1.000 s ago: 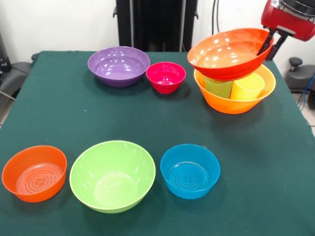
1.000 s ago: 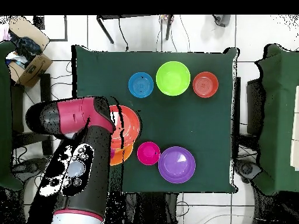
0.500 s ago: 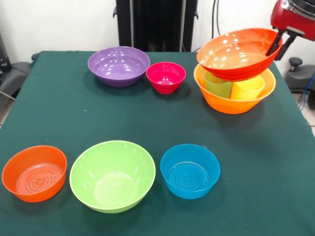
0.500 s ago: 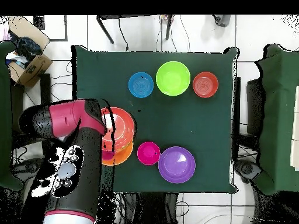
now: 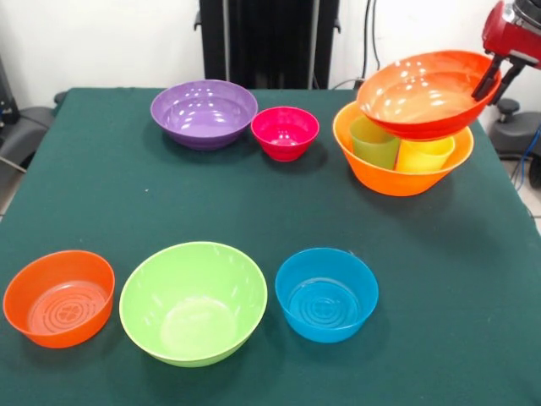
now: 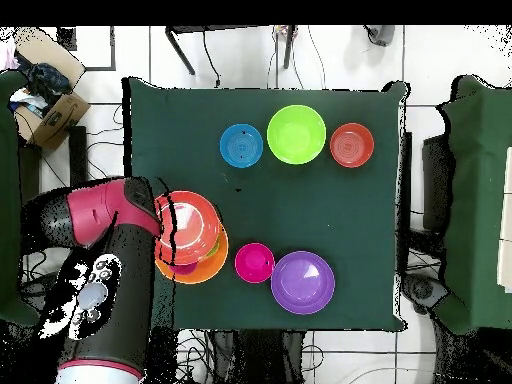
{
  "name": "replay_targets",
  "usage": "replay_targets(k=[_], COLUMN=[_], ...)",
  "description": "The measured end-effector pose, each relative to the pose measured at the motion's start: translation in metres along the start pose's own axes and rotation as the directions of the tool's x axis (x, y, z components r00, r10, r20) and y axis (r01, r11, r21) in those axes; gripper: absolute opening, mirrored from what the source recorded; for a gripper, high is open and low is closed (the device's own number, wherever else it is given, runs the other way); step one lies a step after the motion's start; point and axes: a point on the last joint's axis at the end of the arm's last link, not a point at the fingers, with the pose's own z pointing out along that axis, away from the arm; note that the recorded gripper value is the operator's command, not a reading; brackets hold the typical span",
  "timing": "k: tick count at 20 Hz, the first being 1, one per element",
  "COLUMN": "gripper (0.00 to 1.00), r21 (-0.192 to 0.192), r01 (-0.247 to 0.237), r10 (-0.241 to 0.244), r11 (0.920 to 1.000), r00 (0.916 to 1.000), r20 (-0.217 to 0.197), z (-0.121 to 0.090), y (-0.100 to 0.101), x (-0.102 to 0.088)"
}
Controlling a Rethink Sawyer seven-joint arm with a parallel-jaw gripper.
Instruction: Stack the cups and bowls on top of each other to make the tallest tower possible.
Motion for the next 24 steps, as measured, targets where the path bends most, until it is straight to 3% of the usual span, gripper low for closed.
replay_targets(k=[9,16,24], gripper=[0.00,0.00,0.00], r21=[0.024,0.108,0.173], r01=[0.023,0.070,0.108], r10=[-0.022,-0.063,-0.092], r11=[0.9994,0.9917,0.9789], r00=[0.9995,0.9960,0.9911], r20=[-0.024,-0.064,-0.096], z=[0.016,0.033,0.048], y=[0.008,0.017,0.020], x=[0.013,0.045,0.068])
